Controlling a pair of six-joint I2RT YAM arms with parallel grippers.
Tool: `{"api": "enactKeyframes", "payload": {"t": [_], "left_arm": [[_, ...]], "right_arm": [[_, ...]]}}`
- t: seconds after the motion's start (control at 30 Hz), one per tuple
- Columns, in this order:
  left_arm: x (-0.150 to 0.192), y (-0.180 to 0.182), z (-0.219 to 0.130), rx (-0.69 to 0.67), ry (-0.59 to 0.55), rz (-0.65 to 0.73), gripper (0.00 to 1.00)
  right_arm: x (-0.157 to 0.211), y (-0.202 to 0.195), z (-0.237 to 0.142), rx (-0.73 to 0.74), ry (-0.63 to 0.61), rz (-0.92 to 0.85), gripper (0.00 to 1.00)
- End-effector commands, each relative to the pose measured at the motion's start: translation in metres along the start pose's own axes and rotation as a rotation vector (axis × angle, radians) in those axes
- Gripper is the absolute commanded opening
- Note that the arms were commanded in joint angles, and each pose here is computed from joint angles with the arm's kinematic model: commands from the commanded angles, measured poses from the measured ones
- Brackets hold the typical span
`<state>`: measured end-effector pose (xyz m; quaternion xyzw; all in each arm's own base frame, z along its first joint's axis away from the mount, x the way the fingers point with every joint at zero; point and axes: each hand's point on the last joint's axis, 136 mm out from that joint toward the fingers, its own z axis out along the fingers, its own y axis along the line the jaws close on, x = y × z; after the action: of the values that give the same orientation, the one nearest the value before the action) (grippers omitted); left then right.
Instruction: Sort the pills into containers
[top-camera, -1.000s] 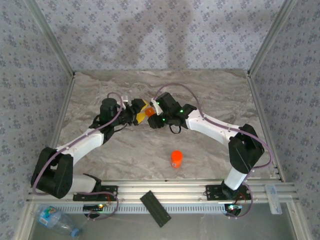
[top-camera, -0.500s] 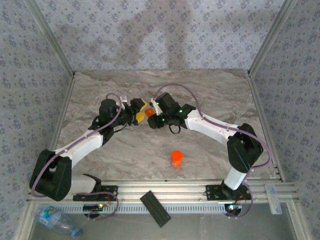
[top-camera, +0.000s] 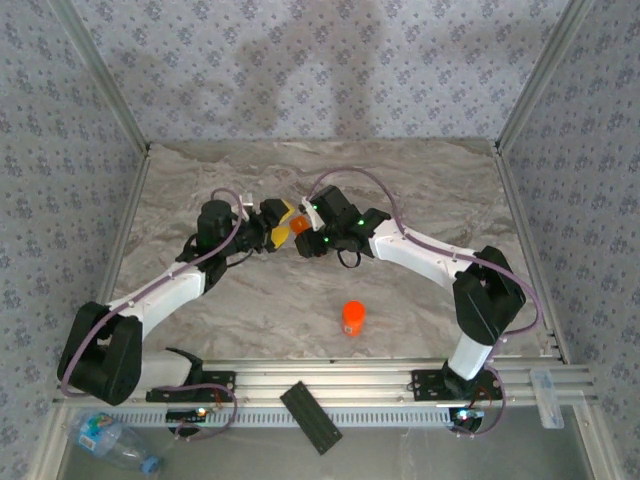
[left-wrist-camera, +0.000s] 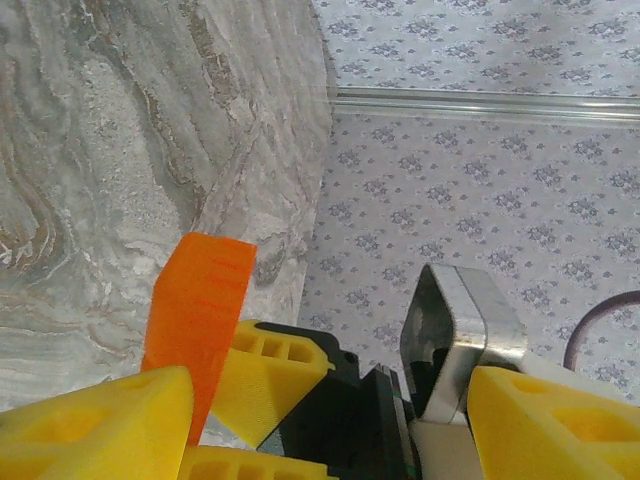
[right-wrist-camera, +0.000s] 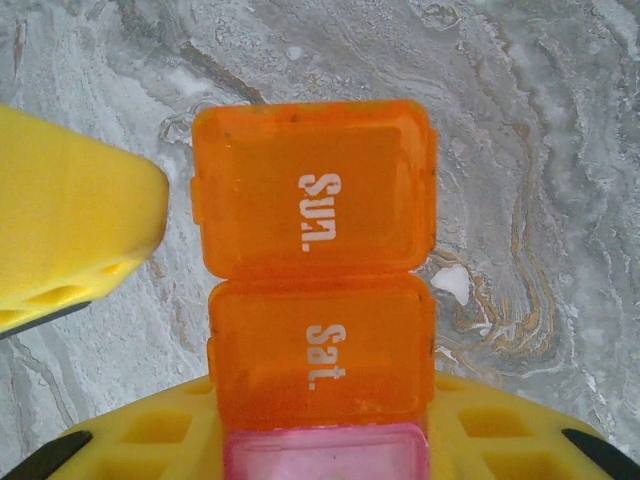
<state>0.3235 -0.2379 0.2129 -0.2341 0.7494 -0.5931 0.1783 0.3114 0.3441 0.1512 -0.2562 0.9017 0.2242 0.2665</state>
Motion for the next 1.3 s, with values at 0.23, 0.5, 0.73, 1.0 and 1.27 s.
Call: {"api": "enactKeyframes", "payload": {"t": [0.23,0.5,0.73,1.0,1.27], "left_arm": [[0.003,-0.011,0.002,0.029,0.002,0.027,0.72],[0.004,-0.018,0.005,0.04,0.007,0.034,0.72],[0.005,-0.026,0.008,0.056,0.011,0.034,0.72],[0.005,-0.026,0.007,0.041,-0.004,0.031,0.71],[0.005,-0.006,-0.001,-0.032,-0.035,0.045,0.71]], "right_arm": [[0.004,-0.002,0.004,-0.01,0.011,0.024,0.4],[0.008,-0.002,0.007,-0.012,0.018,0.028,0.4],[0.013,0.0,0.011,-0.019,0.026,0.032,0.4],[0.015,0.001,0.012,-0.018,0.03,0.035,0.4],[0.009,-0.005,0.003,-0.013,0.01,0.044,0.4]]}}
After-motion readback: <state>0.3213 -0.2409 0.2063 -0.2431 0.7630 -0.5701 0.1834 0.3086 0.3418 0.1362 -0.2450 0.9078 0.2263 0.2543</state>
